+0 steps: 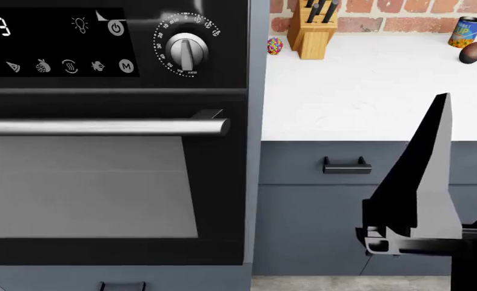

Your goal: Open the microwave door

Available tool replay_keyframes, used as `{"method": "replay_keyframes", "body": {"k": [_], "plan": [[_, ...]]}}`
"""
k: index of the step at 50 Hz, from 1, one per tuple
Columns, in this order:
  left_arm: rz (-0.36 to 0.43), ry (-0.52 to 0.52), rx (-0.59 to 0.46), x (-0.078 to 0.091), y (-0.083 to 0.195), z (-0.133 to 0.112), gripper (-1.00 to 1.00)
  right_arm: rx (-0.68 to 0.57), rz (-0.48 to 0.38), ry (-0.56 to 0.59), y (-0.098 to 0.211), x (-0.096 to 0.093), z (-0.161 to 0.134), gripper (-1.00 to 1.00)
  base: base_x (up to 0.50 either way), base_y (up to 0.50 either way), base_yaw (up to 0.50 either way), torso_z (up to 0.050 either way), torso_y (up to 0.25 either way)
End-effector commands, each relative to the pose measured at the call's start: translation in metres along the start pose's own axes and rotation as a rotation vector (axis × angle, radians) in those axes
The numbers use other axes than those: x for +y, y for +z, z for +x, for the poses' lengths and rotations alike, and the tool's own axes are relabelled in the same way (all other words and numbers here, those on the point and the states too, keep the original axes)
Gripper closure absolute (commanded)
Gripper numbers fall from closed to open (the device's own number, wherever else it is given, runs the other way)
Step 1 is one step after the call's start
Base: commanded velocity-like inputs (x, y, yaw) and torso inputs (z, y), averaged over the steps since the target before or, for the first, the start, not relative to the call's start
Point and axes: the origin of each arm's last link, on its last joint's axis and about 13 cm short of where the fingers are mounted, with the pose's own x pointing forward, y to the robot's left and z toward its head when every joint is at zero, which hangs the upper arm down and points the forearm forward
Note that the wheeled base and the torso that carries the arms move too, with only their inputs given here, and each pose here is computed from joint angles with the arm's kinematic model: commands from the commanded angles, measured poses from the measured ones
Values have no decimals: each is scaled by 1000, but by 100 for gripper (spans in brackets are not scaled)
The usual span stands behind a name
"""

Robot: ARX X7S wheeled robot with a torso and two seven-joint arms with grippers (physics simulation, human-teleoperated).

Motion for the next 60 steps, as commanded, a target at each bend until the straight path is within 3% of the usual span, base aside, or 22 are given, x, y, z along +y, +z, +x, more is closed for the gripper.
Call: {"method": "replay_keyframes", "body": {"k": [1, 10, 27, 40, 60], "plan": [[-24, 18, 26, -7, -26, 36, -100, 3, 1, -1, -1, -1, -1, -100, 0, 0, 0, 0, 0], [-29, 53, 23, -6, -39, 66, -100, 5, -2, -2, -2, -1, -2, -100, 0, 0, 0, 0, 0], [14, 163, -70, 15, -25, 94, -100, 5, -1, 0, -2, -1, 0, -100, 0, 0, 0, 0, 0], [127, 419, -167, 51, -8, 95, -100, 1, 2, 4, -1, -1, 0, -100, 0, 0, 0, 0, 0], [287, 669, -120, 102, -3, 76, -100, 1, 9, 6, -1, 0, 1, -100, 0, 0, 0, 0, 0]]}}
